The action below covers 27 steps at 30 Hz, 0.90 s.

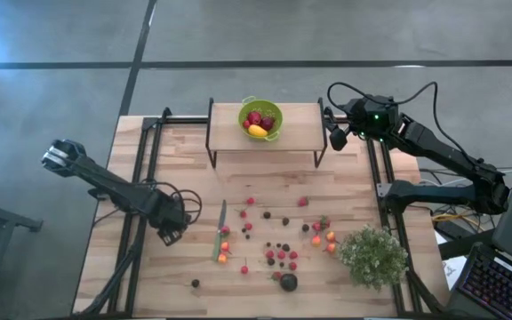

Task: Pick & Place Fruit
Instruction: Put the strawberry into the green colander on the shelf

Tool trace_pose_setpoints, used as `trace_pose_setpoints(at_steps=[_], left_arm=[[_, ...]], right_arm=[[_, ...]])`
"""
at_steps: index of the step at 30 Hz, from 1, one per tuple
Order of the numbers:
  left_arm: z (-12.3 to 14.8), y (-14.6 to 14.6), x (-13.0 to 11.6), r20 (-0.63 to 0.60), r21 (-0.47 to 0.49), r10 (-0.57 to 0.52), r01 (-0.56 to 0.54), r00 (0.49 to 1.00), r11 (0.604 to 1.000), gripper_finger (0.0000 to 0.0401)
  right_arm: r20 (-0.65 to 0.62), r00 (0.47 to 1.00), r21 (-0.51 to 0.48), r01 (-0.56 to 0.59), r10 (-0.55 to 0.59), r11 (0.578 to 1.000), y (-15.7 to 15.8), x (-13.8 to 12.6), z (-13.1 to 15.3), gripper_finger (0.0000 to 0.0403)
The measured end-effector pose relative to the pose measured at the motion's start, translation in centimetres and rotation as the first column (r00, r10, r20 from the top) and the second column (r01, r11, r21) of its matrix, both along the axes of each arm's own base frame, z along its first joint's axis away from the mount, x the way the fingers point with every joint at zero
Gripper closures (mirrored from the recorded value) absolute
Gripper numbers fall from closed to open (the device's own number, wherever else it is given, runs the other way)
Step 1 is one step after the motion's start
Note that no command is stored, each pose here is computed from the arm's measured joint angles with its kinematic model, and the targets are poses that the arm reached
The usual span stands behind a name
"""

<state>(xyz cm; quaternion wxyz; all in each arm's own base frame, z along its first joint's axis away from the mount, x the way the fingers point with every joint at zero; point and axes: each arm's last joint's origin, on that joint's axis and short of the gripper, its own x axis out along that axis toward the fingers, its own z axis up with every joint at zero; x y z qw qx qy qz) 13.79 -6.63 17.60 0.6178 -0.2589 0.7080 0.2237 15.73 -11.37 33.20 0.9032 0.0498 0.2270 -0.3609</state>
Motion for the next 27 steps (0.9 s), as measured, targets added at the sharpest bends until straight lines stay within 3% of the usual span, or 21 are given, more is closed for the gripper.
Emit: trace_pose_setpoints(at_steps=[12, 21, 27], left_arm=[[-1.8, 0.0, -0.2, -0.011, -0.028, 0.132, -0.133, 0.991, 0.991, 0.0211], [-2.8, -0.3, -0.1, -0.029, -0.107, 0.103, -0.106, 0.994, 0.989, 0.0211], [-3.1, -0.3, 0.0, -0.035, -0.101, 0.094, -0.097, 0.995, 0.990, 0.0211]], right_arm=[[-0.005, 1.000, 0.003, 0.000, 0.000, 1.000, 0.0, 0.0, -0.2, 0.0039], [-0.009, 1.000, 0.006, 0.000, 0.000, 1.000, 0.0, 0.0, -0.4, 0.0039], [-0.009, 1.000, 0.006, 0.000, 0.000, 1.000, 0.0, 0.0, -0.4, 0.0039]])
